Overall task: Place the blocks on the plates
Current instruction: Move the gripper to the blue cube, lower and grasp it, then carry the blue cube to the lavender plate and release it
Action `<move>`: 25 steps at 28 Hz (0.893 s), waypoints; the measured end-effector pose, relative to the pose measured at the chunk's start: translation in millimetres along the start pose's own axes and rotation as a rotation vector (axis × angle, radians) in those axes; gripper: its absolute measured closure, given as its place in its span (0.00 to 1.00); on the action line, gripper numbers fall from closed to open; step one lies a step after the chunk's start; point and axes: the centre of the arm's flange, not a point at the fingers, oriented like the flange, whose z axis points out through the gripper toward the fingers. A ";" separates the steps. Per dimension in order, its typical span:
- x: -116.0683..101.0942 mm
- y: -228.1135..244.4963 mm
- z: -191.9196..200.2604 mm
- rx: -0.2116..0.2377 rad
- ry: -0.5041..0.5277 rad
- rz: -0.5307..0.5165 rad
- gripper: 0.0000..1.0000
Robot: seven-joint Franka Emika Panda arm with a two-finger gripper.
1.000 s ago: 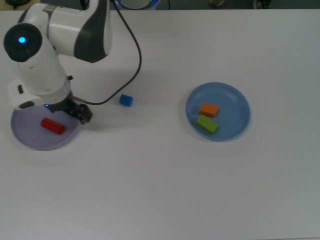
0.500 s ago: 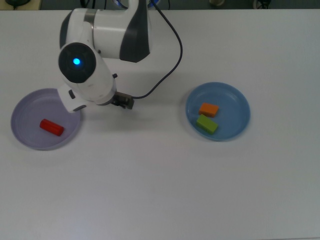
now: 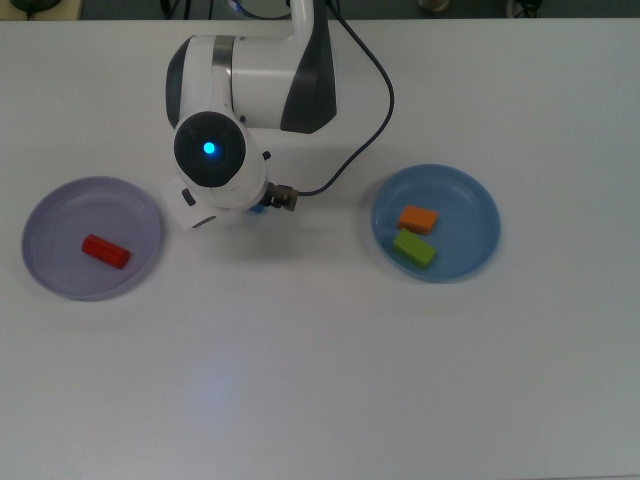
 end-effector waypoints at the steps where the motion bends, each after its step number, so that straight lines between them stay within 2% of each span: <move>1: -0.2 -1.6 0.7 -0.001 -0.001 -0.002 0.00; 6: -1.5 -9.4 2.3 -0.008 -0.002 -0.014 0.03; 15: -2.2 -16.7 6.2 -0.020 -0.006 -0.026 0.35; 16: -1.7 -16.5 7.7 -0.023 -0.008 -0.027 0.42; 20: -0.5 -16.4 11.0 -0.028 -0.012 -0.027 0.54; 21: -0.4 -16.4 11.1 -0.029 -0.012 -0.028 0.61; 25: 0.3 -16.0 8.2 -0.029 -0.006 -0.027 0.61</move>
